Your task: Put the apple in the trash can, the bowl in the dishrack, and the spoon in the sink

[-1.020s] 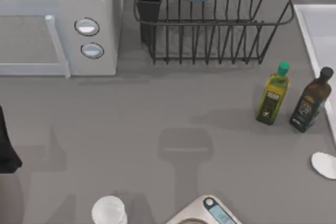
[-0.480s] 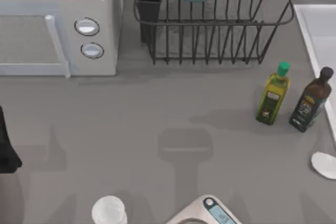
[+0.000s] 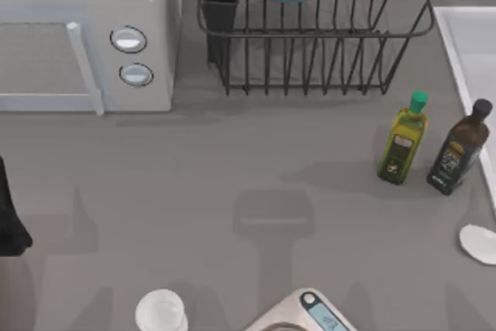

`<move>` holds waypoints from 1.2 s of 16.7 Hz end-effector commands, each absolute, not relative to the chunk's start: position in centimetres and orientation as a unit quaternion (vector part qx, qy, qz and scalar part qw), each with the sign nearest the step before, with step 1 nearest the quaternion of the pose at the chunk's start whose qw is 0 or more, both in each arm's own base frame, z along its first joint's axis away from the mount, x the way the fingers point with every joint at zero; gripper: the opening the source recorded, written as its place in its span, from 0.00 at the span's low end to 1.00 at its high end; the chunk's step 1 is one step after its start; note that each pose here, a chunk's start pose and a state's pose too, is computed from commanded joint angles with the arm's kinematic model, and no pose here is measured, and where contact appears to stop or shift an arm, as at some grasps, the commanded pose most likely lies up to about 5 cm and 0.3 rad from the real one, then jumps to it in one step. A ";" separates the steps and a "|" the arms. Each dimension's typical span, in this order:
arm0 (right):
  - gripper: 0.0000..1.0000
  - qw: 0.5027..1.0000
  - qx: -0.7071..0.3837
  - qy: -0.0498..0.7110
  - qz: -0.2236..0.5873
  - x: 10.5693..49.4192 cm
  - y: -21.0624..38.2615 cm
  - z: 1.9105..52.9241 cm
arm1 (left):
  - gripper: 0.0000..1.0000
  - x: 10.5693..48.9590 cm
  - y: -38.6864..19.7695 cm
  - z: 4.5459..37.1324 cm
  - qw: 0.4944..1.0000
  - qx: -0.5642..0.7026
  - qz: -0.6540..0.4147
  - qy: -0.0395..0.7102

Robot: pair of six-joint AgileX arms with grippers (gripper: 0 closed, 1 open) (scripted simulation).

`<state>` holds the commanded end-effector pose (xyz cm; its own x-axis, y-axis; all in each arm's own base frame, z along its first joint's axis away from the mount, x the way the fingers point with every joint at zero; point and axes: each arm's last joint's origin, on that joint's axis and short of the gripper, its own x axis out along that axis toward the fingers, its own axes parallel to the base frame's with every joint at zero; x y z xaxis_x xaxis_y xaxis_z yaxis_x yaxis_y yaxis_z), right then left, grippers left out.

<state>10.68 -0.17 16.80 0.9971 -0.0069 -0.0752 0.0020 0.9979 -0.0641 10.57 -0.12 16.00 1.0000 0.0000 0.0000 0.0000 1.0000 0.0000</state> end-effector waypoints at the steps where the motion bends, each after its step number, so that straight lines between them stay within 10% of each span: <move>1: 1.00 0.997 -0.052 0.062 -0.003 10.8 -0.2 17.2 | 1.00 10.6 -0.1 16.0 1.000 0.000 0.000 0.000; 12: 1.00 0.776 -0.324 0.508 0.185 18.0 -1.6 20.2 | 1.00 10.6 -0.1 16.0 1.000 0.000 0.000 0.000; 20: 1.00 0.613 -0.353 0.614 0.349 22.6 -2.8 19.3 | 1.00 10.6 -0.1 16.0 1.000 0.000 0.000 0.000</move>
<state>22.63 -2.77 19.31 0.0010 -0.0049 -1.0000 -0.8619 0.5071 -0.0033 10.57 -0.12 16.00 1.0000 0.0000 0.0000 0.0000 1.0000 0.0000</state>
